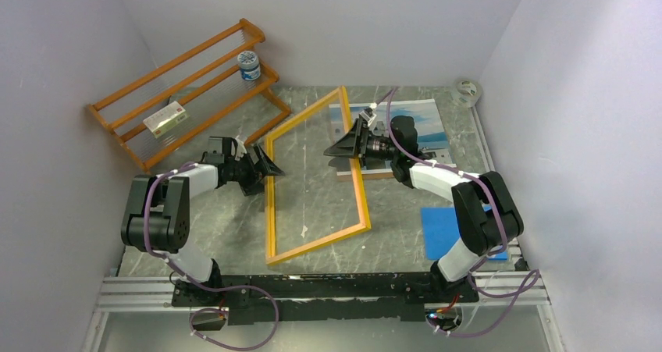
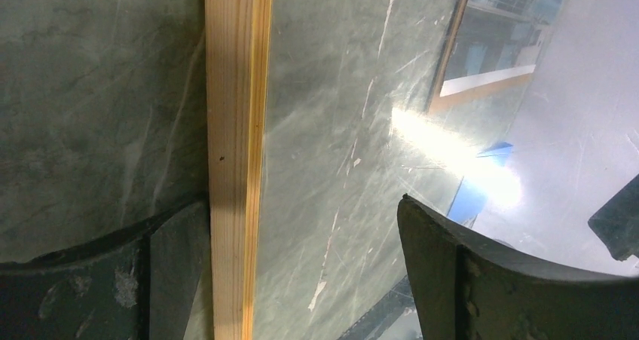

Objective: Put the photo into the frame
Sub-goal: Pick up the photo frame from the center of the board.

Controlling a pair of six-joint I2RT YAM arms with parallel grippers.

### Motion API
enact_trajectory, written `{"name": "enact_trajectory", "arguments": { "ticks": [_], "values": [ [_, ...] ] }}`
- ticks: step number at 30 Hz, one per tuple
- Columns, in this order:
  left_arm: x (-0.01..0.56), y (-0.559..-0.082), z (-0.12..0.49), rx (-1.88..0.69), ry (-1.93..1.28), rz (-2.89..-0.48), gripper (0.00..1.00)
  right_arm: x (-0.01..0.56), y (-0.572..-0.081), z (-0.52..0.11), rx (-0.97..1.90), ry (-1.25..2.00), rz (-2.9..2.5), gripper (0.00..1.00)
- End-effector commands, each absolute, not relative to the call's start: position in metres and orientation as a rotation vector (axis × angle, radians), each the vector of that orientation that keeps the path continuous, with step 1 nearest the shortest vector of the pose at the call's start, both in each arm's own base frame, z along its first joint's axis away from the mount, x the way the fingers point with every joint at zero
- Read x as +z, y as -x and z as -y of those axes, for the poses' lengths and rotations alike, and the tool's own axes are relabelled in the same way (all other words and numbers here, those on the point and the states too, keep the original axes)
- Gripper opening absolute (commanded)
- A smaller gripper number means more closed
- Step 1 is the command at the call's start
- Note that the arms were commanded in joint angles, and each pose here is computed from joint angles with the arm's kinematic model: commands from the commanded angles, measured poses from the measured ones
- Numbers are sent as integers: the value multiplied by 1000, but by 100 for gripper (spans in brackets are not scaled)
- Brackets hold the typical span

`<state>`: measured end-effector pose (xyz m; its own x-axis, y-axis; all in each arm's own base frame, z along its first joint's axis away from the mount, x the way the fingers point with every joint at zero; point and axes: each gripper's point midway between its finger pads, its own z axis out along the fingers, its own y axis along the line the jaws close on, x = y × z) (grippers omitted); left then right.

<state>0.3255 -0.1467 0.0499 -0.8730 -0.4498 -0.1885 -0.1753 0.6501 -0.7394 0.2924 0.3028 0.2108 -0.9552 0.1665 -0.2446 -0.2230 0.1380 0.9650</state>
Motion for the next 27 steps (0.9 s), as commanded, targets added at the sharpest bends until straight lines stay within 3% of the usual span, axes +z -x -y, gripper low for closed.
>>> {"name": "enact_trajectory", "arguments": {
  "ticks": [1, 6, 10, 15, 24, 27],
  "values": [
    [85, -333, 154, -1147, 434, -2432, 94, 246, -292, -308, 1900, 136, -1999, 82],
    [94, -335, 140, -1027, 424, -2459, 94, 266, -287, -307, 1961, 145, -1943, 79],
    [105, -337, 126, -903, 412, -2469, 94, 282, -285, -307, 2006, 157, -1899, 70],
    [100, -333, 124, -879, 409, -2497, 94, 277, -290, -308, 1960, 145, -1945, 73],
    [74, -327, 132, -955, 459, -2530, 94, 261, -295, -307, 1902, 134, -1984, 70],
    [64, -323, 129, -930, 473, -2572, 94, 260, -295, -307, 1878, 134, -1991, 73]
  ]
}}
